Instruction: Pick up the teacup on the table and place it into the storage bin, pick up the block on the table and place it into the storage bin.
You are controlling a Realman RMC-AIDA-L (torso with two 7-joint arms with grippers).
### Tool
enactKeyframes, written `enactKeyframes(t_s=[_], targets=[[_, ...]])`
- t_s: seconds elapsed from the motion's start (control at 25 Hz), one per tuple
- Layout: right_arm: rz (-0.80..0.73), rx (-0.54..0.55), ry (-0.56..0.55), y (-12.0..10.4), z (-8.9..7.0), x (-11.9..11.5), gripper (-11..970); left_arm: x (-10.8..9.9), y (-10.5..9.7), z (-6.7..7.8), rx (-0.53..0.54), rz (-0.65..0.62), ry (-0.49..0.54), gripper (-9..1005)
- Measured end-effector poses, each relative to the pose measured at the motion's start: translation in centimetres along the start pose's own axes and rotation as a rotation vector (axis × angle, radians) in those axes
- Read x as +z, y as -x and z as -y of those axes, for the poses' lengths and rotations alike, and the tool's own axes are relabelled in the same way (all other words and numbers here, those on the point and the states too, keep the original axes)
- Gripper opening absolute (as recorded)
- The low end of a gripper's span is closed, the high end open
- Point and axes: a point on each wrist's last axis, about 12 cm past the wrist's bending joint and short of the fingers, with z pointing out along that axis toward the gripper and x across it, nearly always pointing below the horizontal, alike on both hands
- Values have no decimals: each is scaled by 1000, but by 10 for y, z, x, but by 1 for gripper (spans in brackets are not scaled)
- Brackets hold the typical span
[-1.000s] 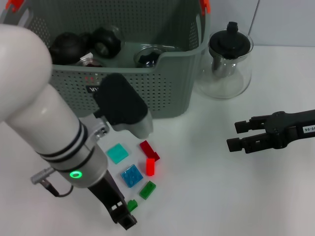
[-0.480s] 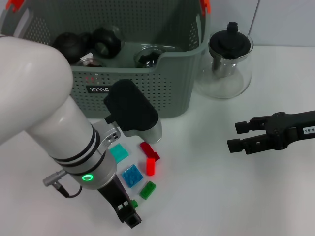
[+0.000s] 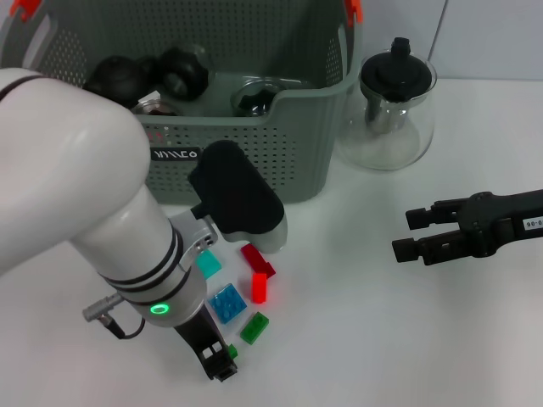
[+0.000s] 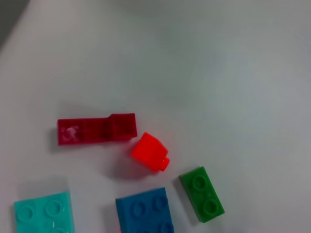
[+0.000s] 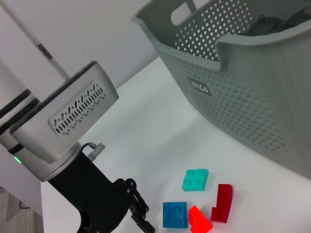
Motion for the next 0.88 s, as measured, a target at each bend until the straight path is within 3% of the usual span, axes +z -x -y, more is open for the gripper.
enactKeyframes(t_s=[0.24,0.56,0.68,0.88], targets=[[1,-1,-1,0,0,0,946,2,1,1,7,-10,28,465],[2,0,-4,0,0,-1,946,-1,3,3,21,-6,58,268],[2,0,-5,0,0,-1,946,-12,3,4,30,24,89,169],[5,1,-2,0,0,-2,946,-39,-5,-2,9,47,124,150]])
